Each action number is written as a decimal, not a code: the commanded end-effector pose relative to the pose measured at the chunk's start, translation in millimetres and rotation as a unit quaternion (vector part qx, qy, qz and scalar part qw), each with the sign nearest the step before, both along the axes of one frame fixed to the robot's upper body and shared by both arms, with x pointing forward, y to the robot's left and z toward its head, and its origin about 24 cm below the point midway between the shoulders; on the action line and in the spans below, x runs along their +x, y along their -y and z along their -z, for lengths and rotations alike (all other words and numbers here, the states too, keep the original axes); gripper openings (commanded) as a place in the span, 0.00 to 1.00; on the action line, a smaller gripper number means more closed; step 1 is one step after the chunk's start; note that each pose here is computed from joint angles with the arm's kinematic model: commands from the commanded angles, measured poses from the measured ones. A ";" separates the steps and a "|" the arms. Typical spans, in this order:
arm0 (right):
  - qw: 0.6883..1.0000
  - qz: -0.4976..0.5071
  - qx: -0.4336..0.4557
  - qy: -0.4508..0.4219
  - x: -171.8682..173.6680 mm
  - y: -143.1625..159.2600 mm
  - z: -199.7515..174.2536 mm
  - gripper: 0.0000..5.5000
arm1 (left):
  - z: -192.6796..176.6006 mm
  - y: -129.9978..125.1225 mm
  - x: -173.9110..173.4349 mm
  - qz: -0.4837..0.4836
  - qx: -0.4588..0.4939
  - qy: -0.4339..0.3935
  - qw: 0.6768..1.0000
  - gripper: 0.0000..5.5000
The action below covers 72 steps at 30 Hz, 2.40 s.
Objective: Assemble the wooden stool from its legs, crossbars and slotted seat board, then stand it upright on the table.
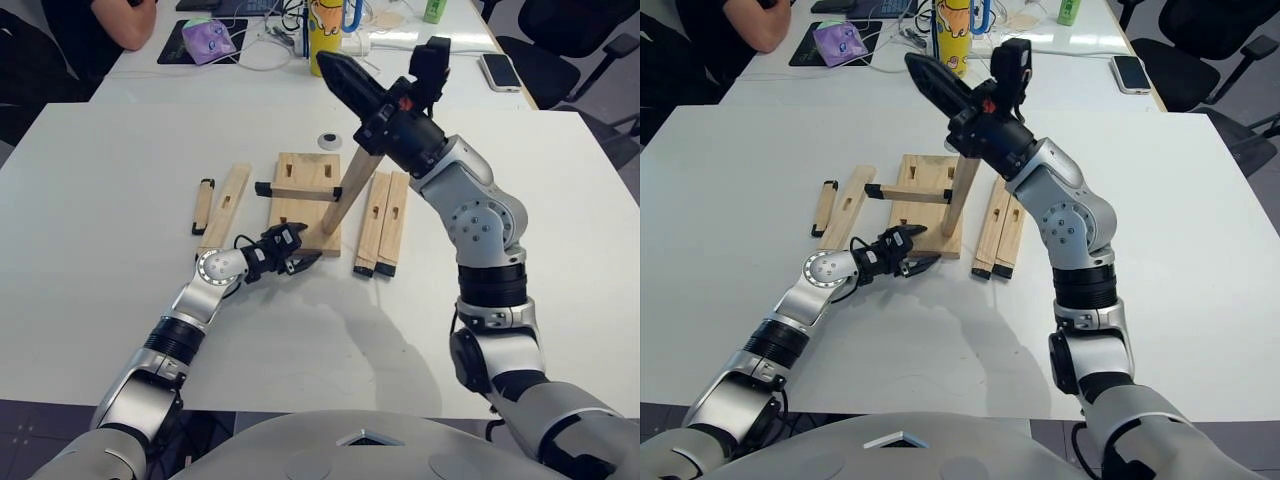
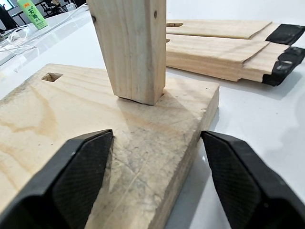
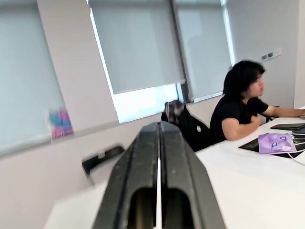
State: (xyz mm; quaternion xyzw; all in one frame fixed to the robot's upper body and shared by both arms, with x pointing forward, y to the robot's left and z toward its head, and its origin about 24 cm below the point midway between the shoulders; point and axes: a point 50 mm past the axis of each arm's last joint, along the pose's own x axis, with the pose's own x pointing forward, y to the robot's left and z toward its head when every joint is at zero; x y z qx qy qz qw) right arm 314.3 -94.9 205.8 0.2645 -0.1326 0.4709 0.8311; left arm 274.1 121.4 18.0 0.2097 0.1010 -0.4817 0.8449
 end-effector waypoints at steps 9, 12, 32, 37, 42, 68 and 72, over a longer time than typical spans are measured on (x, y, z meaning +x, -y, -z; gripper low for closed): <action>0.890 0.386 -0.156 -0.188 7.8 99.0 102.6 0.00 | 57.7 -21.5 -33.0 -0.058 0.066 -0.146 0.985 0.62; 0.867 0.395 -0.184 -0.242 -13.1 96.4 124.2 0.00 | 55.1 -21.1 -31.0 -0.064 0.055 -0.144 0.986 0.62; 0.844 0.261 -0.222 -0.413 -48.0 70.4 151.4 0.46 | 51.7 -27.2 -33.8 -0.083 0.040 -0.144 0.985 0.62; 0.834 0.251 -0.272 -0.408 -47.9 68.2 155.0 0.46 | 48.7 -26.7 -32.5 -0.087 0.028 -0.143 0.986 0.62; 0.817 0.244 -0.340 -0.396 -50.2 66.0 163.9 0.46 | 50.6 -26.9 -33.7 -0.087 0.035 -0.144 0.985 0.62; 0.778 0.270 -0.439 -0.360 -37.9 89.6 165.4 0.46 | 51.7 -25.6 -36.0 -0.097 0.029 -0.146 0.984 0.62; 0.789 0.297 -0.426 -0.327 -31.5 90.7 155.4 0.46 | 52.0 -25.6 -36.2 -0.095 0.030 -0.147 0.984 0.62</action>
